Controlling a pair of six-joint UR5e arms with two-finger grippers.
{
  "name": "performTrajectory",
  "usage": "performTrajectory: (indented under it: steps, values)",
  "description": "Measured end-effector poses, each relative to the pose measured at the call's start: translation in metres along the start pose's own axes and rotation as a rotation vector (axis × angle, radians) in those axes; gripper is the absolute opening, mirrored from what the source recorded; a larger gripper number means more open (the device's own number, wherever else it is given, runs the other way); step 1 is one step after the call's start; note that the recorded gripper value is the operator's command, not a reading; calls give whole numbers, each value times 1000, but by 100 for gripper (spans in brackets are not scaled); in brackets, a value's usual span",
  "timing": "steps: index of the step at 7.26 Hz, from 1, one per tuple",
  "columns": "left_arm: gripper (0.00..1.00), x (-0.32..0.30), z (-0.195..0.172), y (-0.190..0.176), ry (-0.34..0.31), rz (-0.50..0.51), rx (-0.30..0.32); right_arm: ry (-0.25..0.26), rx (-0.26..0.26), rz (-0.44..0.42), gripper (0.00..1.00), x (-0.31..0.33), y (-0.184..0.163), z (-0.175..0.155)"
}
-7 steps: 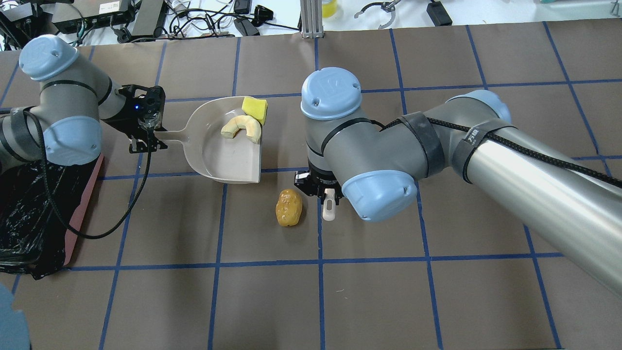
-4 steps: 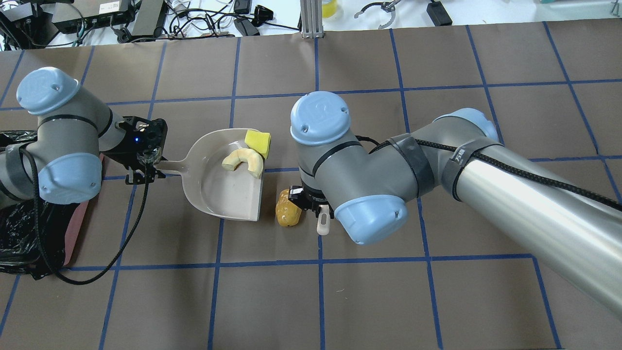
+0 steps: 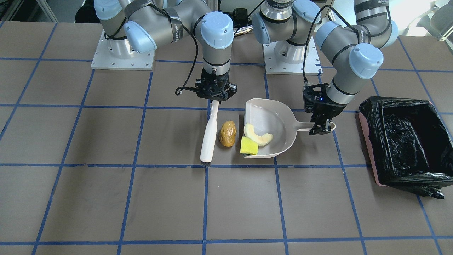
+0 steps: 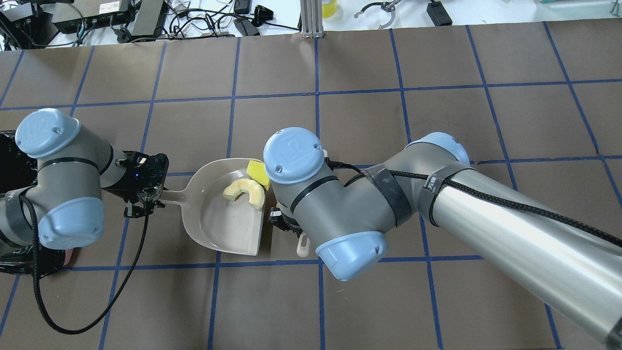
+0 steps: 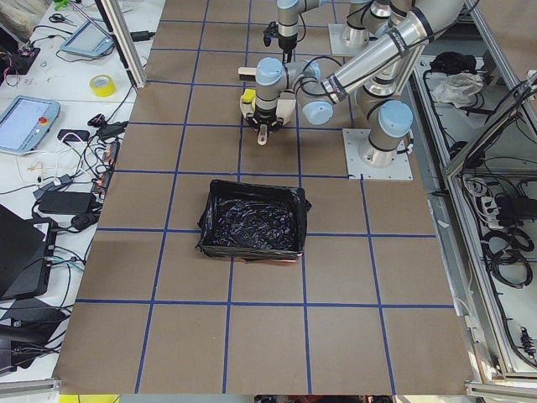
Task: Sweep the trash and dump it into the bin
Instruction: 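Sweep the yellow potato into the dustpan while the left gripper tilts the dustpan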
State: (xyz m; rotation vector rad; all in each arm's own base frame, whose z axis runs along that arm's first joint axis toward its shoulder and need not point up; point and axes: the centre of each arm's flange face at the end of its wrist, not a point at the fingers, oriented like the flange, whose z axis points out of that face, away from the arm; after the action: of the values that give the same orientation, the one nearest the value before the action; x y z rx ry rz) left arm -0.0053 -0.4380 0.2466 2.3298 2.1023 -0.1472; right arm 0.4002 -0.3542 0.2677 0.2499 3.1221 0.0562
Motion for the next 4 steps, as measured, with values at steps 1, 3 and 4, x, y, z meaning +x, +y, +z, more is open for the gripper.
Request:
performTrajectory:
  steps: [1, 3, 4]
  values:
    - [28, 3, 5, 2, 2, 0, 0, -12, 9, 8, 0, -4, 9, 5]
    - [29, 2, 13, 5, 13, -5, 4, -25, 18, 32, 0, -14, 24, 11]
    - [28, -1, 17, 7, 19, -8, 6, -41, 19, 48, 0, -23, 29, 18]
